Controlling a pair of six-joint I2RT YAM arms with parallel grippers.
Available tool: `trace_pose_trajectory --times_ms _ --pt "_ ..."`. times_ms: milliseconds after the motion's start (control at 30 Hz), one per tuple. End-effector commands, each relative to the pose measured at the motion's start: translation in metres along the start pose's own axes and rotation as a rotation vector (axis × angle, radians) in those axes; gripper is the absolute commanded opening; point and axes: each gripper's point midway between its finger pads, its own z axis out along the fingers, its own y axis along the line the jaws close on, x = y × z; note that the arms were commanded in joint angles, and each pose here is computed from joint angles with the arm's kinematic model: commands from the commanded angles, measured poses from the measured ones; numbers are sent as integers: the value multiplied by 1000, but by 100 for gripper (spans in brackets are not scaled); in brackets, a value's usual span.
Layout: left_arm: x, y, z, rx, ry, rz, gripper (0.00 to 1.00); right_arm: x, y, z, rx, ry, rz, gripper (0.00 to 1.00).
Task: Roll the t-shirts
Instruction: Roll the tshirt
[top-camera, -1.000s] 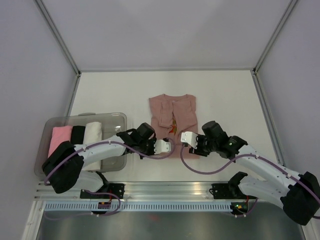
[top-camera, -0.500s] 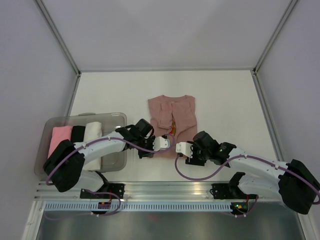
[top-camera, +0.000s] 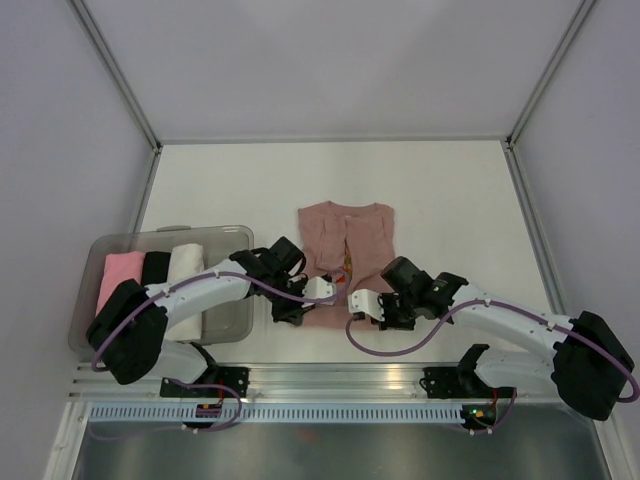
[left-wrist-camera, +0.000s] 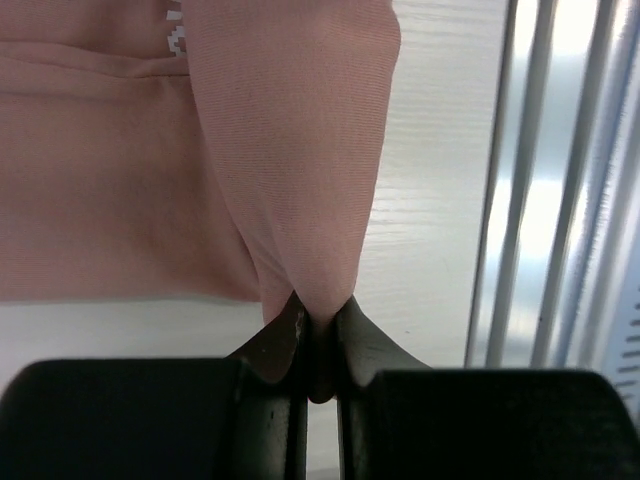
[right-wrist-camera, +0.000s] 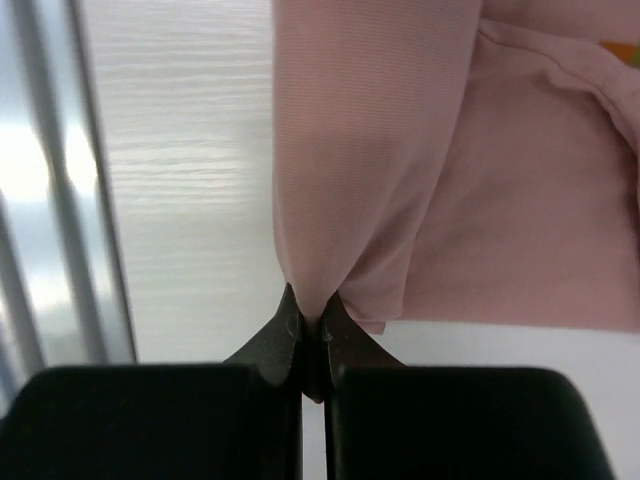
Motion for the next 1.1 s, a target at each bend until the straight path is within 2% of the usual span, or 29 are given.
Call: trace_pose_trajectory --times_ms 0,133,333,567,933,1000,1067 --pt "-7 -32 -11 159 -37 40 5 -9 50 -14 -294 -48 -51 0" --pt "-2 -36 -13 218 -34 33 9 -17 35 -13 -278 -76 25 0" --pt "-9 -4 -15 207 -30 -45 14 -17 0 -13 -216 -147 179 0" --pt "-11 23 -14 196 -34 -79 34 -20 -9 -7 -301 -139 256 0" --pt "-13 34 -16 171 -33 -131 37 -8 -17 2 -315 -101 331 0" --pt "-27 34 -25 171 -91 -125 41 -7 -18 3 -322 -91 347 0" --pt "-47 33 -40 151 -161 -97 54 -9 -20 4 -333 -96 360 0"
